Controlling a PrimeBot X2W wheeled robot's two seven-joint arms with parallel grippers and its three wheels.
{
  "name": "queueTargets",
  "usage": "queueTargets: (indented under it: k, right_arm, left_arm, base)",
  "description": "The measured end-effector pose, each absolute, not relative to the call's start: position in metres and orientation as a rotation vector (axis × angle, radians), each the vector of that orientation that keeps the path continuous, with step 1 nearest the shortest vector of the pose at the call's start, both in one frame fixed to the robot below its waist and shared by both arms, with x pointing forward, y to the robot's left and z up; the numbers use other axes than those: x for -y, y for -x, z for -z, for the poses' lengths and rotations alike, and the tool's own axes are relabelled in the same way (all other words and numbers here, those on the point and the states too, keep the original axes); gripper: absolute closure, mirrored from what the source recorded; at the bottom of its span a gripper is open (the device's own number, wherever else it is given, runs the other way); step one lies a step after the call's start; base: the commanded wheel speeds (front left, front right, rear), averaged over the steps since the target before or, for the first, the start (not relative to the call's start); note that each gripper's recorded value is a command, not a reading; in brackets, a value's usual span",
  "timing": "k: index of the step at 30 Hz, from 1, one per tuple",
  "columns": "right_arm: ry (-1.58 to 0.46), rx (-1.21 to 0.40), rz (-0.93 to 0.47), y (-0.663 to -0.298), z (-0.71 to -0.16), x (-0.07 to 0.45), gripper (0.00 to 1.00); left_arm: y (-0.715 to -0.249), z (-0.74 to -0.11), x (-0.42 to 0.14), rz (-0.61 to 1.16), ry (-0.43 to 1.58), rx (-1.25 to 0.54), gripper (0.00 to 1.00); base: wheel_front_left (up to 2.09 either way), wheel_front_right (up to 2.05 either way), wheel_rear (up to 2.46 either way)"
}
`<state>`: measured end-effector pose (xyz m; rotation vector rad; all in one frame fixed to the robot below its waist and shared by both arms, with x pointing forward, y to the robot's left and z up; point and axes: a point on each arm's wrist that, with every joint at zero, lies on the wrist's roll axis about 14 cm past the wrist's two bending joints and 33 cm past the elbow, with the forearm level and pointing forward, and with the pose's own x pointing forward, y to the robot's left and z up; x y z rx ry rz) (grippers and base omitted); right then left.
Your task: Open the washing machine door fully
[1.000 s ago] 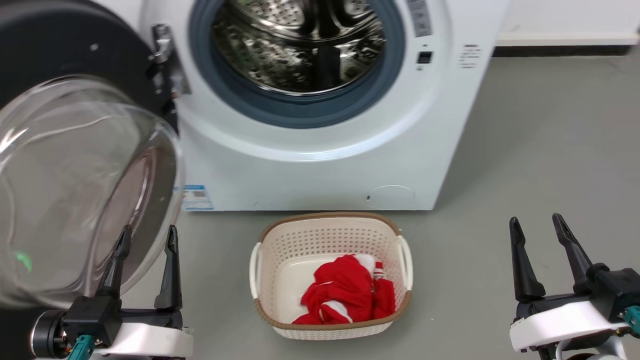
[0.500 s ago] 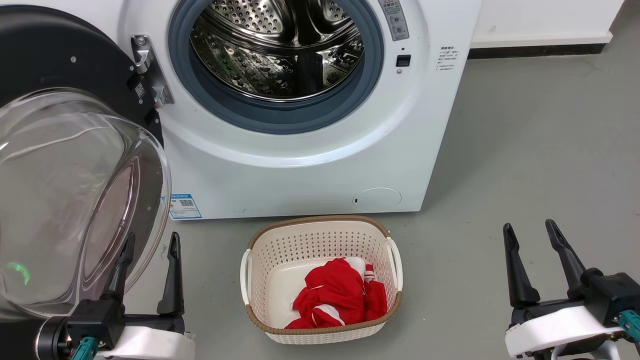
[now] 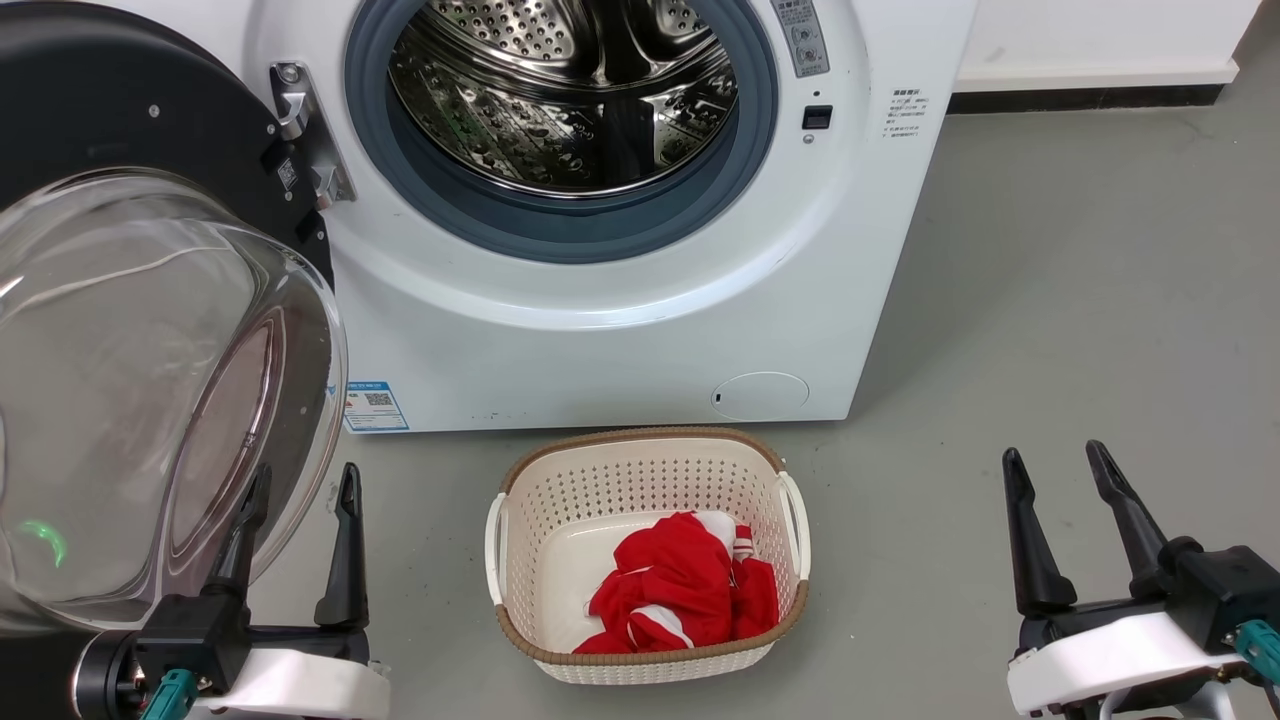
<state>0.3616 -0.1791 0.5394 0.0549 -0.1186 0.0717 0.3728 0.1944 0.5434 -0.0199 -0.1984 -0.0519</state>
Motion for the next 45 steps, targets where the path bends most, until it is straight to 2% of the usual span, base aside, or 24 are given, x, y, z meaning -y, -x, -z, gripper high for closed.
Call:
queueTargets:
  k: [2, 3, 7, 12, 45]
  right_arm:
    - [-0.06, 0.118, -0.072, -0.361, -0.539, 0.179, 0.0]
    - [-0.061, 0.118, -0.072, -0.361, -0.539, 0.179, 1.0]
    - [-0.068, 0.07, -0.069, -0.358, -0.524, 0.179, 1.0]
    - [-0.172, 0.05, -0.06, -0.357, -0.518, 0.18, 1.0]
    - [-0.728, 0.005, -0.012, -0.368, -0.506, 0.191, 1.0]
  left_arm:
    - [-0.373, -0.544, -0.195, 0.051, 0.017, 0.199, 0.0]
    - [-0.372, -0.543, -0.195, 0.051, 0.012, 0.198, 1.0]
    - [-0.368, -0.524, -0.194, 0.044, 0.03, 0.136, 1.0]
    - [-0.367, -0.514, -0.199, 0.02, 0.126, 0.094, 1.0]
    - [-0.375, -0.502, -0.207, -0.05, 0.697, 0.025, 1.0]
  base:
    - [0.0, 0.0, 0.0]
    - [0.0, 0.0, 0.0]
    - [0.0, 0.0, 0.0]
    - [0.0, 0.0, 0.0]
    - [0.0, 0.0, 0.0]
